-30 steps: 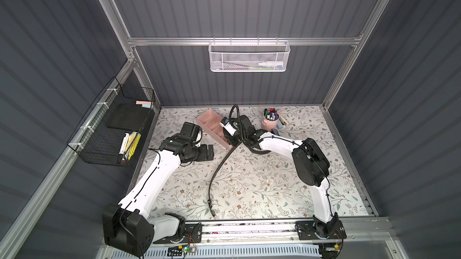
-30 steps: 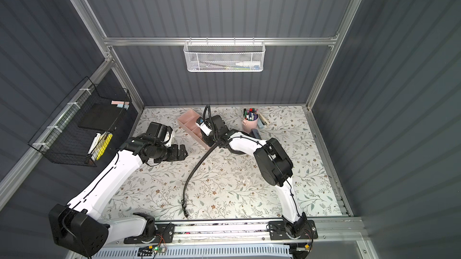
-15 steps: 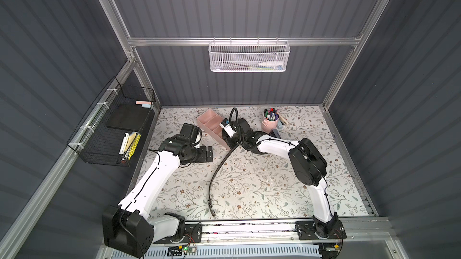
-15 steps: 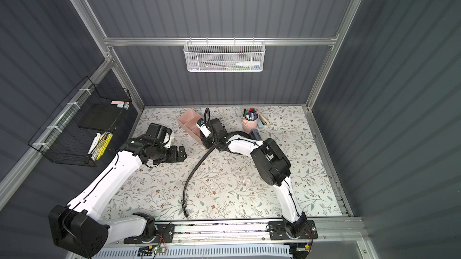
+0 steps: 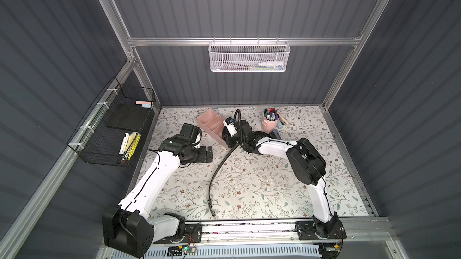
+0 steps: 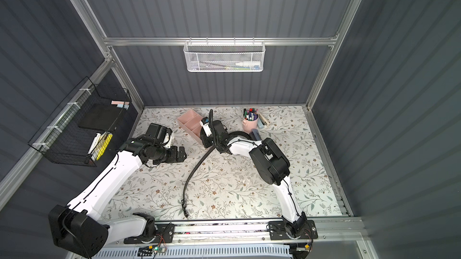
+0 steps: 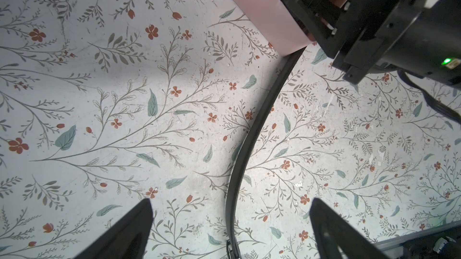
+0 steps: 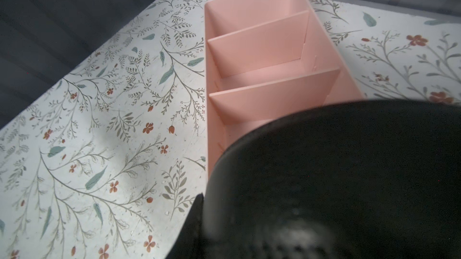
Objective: Place the belts into the storage roll
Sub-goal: Place the belt in the container.
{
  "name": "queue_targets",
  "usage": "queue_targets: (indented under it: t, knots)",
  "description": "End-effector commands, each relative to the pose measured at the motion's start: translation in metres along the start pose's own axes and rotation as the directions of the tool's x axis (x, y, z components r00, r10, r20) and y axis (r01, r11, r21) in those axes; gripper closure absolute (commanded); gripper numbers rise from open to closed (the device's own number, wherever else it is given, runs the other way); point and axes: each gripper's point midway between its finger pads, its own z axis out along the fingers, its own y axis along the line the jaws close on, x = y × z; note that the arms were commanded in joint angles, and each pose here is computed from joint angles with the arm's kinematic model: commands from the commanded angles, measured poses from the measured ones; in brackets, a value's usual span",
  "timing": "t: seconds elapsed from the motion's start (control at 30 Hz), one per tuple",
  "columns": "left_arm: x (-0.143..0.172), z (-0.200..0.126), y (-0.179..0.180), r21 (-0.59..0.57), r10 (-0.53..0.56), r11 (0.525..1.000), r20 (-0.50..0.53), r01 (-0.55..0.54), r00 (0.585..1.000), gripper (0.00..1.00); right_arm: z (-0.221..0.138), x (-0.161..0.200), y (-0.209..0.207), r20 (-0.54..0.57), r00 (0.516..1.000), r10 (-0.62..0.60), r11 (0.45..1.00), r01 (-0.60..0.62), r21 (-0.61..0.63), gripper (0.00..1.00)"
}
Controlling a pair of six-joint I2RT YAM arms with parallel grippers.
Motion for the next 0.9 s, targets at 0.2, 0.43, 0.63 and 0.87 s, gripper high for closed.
queue_targets:
  t: [0.2, 0.43, 0.63, 0.87]
  knots:
    - [0.004, -0.001, 0.002, 0.002, 0.013, 1.0, -0.014, -0.013, 1.0, 0.01, 0.006, 0.048, -0.017, -0.149, 0.975, 0.166, 0.986, -0.167, 0.01, 0.81]
    - [0.007, -0.002, 0.003, 0.006, 0.017, 1.0, -0.006, -0.017, 1.0, 0.01, -0.005, 0.034, -0.015, -0.129, 0.98, 0.151, 0.989, -0.15, 0.02, 0.51]
    - [0.009, -0.002, 0.003, 0.01, 0.013, 1.0, 0.004, -0.013, 1.0, 0.01, -0.022, 0.008, -0.011, -0.084, 0.989, 0.121, 0.993, -0.119, 0.027, 0.3]
    - [0.009, 0.006, 0.001, 0.032, -0.007, 0.999, 0.015, 0.006, 1.0, 0.01, -0.062, -0.02, 0.0, -0.047, 0.992, 0.116, 0.993, -0.114, 0.034, 0.01]
